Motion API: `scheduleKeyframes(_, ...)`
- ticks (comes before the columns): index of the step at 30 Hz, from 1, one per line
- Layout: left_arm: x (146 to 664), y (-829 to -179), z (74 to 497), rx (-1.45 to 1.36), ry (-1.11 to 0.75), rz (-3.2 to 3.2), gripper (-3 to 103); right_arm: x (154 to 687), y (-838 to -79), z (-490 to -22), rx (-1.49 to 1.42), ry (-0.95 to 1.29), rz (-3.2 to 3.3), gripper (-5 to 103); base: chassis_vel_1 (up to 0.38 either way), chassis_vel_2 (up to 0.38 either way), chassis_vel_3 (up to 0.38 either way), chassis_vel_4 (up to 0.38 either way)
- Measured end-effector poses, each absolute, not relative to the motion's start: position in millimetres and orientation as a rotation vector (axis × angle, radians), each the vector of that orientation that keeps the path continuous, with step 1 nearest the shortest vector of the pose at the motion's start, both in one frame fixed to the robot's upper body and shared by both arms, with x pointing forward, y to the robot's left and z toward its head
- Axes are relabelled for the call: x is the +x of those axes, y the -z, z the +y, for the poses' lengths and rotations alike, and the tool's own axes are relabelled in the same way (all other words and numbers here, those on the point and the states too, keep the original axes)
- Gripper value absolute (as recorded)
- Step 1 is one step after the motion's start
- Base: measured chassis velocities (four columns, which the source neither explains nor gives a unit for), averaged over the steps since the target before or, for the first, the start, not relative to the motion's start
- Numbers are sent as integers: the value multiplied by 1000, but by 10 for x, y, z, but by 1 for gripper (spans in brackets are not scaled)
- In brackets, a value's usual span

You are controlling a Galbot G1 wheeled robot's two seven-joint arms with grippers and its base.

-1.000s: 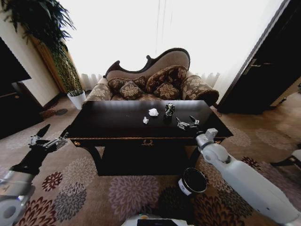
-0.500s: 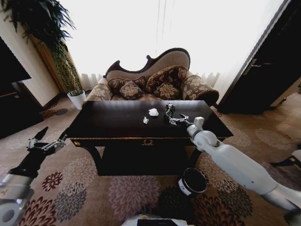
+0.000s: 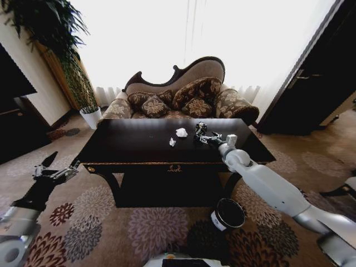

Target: Move to the front of the table and place the trash on the table into the trash bin.

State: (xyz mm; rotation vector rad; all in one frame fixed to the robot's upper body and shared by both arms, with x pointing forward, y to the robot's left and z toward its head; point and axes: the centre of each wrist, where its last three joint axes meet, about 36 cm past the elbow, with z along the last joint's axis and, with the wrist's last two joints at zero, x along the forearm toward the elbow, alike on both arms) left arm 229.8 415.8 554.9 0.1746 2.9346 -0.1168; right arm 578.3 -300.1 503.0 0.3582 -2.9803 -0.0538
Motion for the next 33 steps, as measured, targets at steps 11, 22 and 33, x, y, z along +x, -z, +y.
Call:
scheduleKeyframes(11,2297,-5546,4184,169,111,2940,100,5998,-5019,-2932,350,53,-2998,100,0,0,0,0)
scheduleKeyframes(22,2289,-5540,4188,166,111,2944,100,6143,-5019,-2846,386,52,-3027,98,0,0,0,0)
scheduleKeyframes(33,2282,-5537,4189,162,113,2943,100,6098,-4856,-2786,396,55,-3003,54,0,0,0,0)
